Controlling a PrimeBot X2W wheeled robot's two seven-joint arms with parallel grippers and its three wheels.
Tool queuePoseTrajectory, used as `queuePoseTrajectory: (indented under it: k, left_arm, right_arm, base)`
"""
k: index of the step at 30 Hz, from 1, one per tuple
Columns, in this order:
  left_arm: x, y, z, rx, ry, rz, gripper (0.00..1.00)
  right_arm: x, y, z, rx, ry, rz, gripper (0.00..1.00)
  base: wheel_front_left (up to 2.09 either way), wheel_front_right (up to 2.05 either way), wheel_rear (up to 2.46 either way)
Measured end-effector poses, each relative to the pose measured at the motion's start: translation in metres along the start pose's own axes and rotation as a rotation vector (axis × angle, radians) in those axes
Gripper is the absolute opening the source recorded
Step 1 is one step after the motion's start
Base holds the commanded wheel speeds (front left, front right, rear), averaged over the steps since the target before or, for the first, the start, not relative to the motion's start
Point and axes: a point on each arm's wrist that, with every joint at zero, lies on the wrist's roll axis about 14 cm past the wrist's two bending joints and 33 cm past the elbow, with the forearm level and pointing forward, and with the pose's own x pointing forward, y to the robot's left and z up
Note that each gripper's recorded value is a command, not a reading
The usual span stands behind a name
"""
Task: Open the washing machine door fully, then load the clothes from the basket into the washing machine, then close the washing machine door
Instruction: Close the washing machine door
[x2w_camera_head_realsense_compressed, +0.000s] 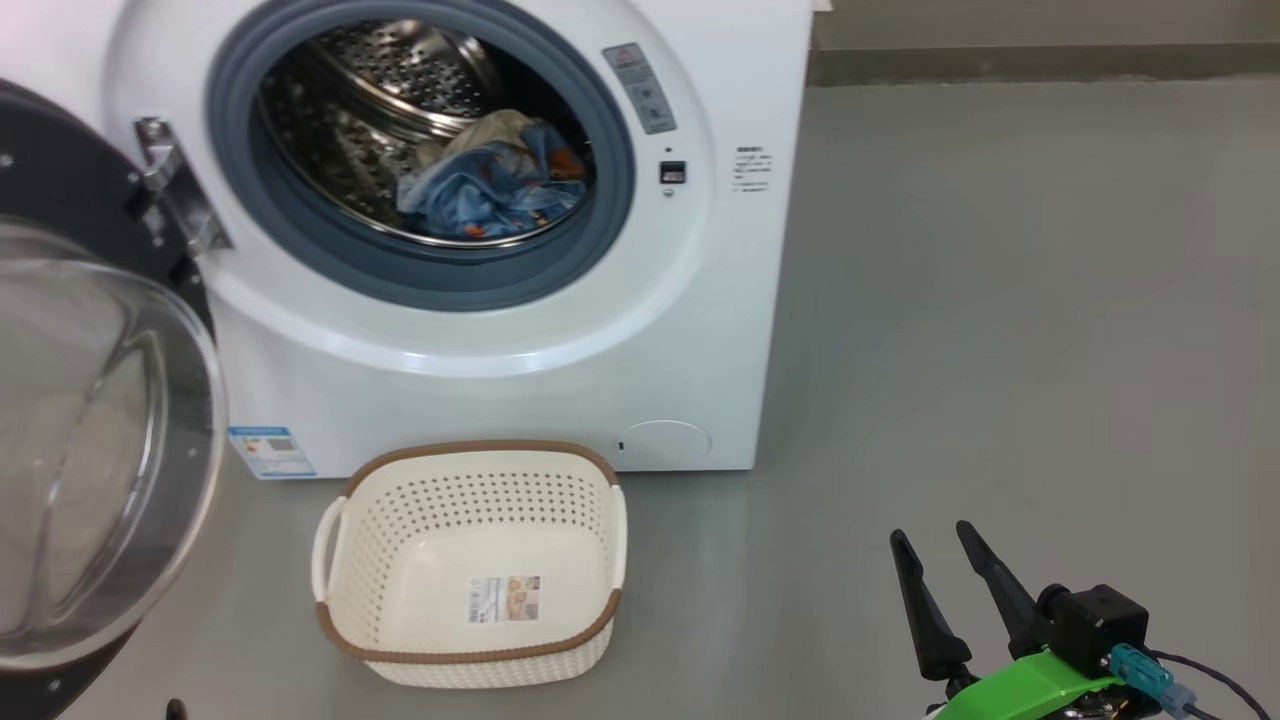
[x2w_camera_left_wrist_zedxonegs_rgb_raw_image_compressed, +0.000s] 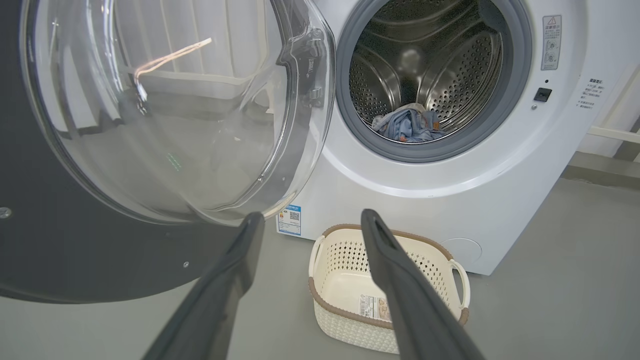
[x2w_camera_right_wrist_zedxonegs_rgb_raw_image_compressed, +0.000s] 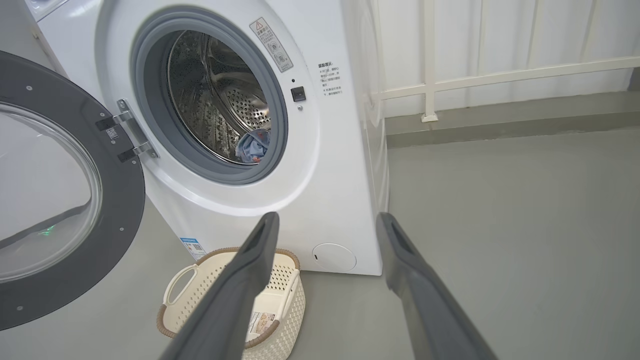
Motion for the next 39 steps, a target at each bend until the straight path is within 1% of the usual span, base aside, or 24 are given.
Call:
queuePoseTrajectory:
  k: [11, 20, 36, 39]
  left_arm:
    - [-0.028, 0.042, 0.005, -0.010, -0.025, 0.142, 1.00]
    - [-0.057, 0.075, 0.008, -0.017, -0.046, 0.262, 1.00]
    - [-0.108, 0.116, 0.002, -0.054, -0.061, 0.437, 1.00]
    - [-0.112, 0.119, 0.001, -0.057, -0.059, 0.454, 1.00]
  right_arm:
    - [0.015, 0.038, -0.008, -0.045, 0.023, 0.124, 1.00]
    - [0.028, 0.074, -0.009, -0.049, 0.021, 0.231, 1.00]
    - [0.037, 0.130, -0.018, -0.053, 0.045, 0.390, 1.00]
    - [0.037, 0.134, -0.022, -0.053, 0.056, 0.404, 1.00]
  base:
    - [0.00, 0.00, 0.00]
    - [0.00, 0.00, 0.00]
    - [0.00, 0.00, 0.00]
    - [0.00, 0.00, 0.00]
